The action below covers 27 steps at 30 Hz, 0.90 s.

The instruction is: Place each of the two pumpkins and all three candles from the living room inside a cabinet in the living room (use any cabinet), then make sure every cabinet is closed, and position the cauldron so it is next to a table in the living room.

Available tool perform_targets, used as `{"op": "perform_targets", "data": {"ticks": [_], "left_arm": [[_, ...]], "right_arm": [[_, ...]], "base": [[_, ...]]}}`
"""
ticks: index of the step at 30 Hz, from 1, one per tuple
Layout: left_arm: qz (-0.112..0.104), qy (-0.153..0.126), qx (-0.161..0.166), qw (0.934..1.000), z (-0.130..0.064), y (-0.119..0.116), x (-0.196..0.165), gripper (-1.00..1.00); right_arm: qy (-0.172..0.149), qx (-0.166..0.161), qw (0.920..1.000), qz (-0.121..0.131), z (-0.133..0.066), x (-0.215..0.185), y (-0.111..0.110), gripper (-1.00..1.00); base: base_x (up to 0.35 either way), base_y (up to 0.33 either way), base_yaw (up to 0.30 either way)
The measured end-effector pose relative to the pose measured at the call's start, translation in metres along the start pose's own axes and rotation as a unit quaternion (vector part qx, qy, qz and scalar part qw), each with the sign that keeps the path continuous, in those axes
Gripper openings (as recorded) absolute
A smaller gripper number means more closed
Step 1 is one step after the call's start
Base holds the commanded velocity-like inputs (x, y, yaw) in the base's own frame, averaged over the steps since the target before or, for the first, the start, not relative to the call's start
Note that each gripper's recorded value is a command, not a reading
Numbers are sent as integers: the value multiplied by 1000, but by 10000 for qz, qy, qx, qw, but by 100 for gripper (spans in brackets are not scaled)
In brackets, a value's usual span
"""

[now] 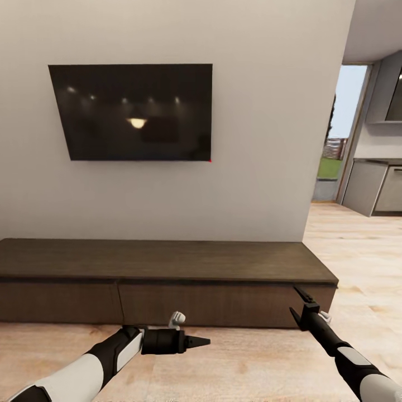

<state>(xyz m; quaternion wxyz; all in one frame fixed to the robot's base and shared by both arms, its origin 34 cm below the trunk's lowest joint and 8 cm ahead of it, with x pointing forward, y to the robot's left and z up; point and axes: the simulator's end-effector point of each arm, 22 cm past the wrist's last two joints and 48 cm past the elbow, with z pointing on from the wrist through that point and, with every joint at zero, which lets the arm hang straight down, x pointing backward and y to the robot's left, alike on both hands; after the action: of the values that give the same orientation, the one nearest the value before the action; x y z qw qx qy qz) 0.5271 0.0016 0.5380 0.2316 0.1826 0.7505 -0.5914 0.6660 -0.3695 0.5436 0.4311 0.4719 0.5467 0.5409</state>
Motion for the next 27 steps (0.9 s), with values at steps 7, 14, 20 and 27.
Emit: {"op": "perform_targets", "data": {"ticks": [7, 14, 20, 27], "left_arm": [[-9, 66, 521, 9986, 4, -20, 3, 100], [134, 46, 511, 9986, -7, -9, 10, 100], [108, 53, 501, 9987, -8, 1, 18, 100], [-21, 76, 497, 9987, -6, 12, 25, 100]], "right_arm": [[-14, 7, 10000, -25, -4, -1, -16, 100], [-30, -4, 10000, -33, -8, -3, -31, 100], [-39, 61, 10000, -26, -9, -3, -45, 100], [-46, 200, 9998, 0, -9, -4, -63, 100]], "base": [[0, 0, 0], [0, 0, 0], [0, 0, 0], [0, 0, 0]]}}
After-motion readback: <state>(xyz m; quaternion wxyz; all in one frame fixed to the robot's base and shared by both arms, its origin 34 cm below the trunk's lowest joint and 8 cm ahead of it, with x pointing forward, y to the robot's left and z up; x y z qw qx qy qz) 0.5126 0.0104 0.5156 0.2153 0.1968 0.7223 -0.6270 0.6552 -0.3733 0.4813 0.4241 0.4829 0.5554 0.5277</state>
